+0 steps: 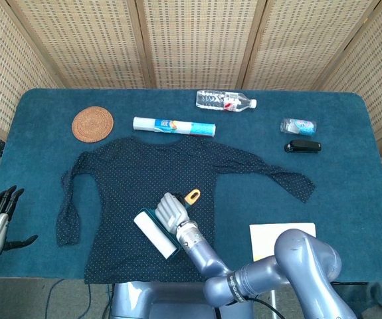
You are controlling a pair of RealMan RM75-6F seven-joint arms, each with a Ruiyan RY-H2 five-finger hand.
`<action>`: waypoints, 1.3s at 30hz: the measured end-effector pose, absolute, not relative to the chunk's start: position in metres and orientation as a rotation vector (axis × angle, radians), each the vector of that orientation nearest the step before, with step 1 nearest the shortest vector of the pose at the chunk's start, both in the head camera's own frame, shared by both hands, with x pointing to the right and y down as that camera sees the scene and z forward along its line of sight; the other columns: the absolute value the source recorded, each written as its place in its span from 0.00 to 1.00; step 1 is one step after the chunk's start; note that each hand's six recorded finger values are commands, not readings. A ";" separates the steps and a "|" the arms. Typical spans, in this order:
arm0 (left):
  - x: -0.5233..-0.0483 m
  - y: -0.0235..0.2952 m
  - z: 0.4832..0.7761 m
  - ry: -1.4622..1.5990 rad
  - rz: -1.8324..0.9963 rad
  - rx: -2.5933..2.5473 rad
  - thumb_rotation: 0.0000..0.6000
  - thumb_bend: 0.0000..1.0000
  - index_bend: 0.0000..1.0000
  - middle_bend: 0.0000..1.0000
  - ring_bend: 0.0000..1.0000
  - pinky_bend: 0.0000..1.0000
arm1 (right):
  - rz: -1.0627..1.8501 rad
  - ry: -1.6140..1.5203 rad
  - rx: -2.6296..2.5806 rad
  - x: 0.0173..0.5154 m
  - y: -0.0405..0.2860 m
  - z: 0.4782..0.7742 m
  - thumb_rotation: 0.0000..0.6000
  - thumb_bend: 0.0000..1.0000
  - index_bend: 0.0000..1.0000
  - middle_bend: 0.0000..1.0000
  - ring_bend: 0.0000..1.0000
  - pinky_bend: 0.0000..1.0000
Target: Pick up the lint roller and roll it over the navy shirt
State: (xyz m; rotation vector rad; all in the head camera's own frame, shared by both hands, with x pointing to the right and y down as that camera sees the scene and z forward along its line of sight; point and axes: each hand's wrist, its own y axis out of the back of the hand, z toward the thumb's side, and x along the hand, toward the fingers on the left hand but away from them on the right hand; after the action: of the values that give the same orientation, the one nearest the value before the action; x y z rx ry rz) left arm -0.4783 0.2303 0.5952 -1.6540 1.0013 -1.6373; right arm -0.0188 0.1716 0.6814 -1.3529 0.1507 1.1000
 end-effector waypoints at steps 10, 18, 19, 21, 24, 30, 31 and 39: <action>-0.478 0.230 0.596 0.997 -1.641 -1.655 1.00 0.00 0.00 0.00 0.00 0.00 | 1.086 0.139 -1.266 -0.004 0.162 0.681 1.00 0.76 0.75 1.00 1.00 1.00; -0.479 0.230 0.597 0.996 -1.642 -1.652 1.00 0.00 0.00 0.00 0.00 0.00 | 1.219 0.108 -1.118 0.045 0.119 0.698 1.00 0.76 0.74 1.00 1.00 1.00; -0.479 0.230 0.597 0.995 -1.642 -1.653 1.00 0.00 0.00 0.00 0.00 0.00 | 1.237 0.107 -1.104 0.052 0.113 0.700 1.00 0.76 0.74 1.00 1.00 1.00; -0.479 0.230 0.597 0.993 -1.642 -1.654 1.00 0.00 0.00 0.00 0.00 0.00 | 1.277 0.107 -1.074 0.069 0.102 0.705 1.00 0.76 0.74 1.00 1.00 1.00; -0.478 0.230 0.598 0.989 -1.644 -1.652 1.00 0.00 0.00 0.00 0.00 0.00 | 1.334 0.102 -1.042 0.093 0.087 0.712 1.00 0.76 0.74 1.00 1.00 1.00; -0.478 0.230 0.601 0.978 -1.655 -1.649 1.00 0.00 0.00 0.00 0.00 0.00 | 1.426 0.072 -1.000 0.132 0.061 0.718 1.00 0.76 0.74 1.00 1.00 1.00; -0.478 0.230 0.601 0.976 -1.658 -1.648 1.00 0.00 0.00 0.00 0.00 0.00 | 1.436 0.069 -0.996 0.137 0.058 0.718 1.00 0.76 0.74 1.00 1.00 1.00; -0.477 0.230 0.603 0.972 -1.661 -1.646 1.00 0.00 0.00 0.00 0.00 0.00 | 1.421 0.077 -1.017 0.129 0.062 0.718 1.00 0.76 0.74 1.00 1.00 1.00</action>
State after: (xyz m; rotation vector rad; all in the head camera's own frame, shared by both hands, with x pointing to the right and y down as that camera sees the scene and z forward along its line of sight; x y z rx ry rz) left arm -0.4773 0.2302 0.6026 -1.6464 0.9721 -1.6606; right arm 0.1289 0.0623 0.7185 -1.0166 0.0766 1.4207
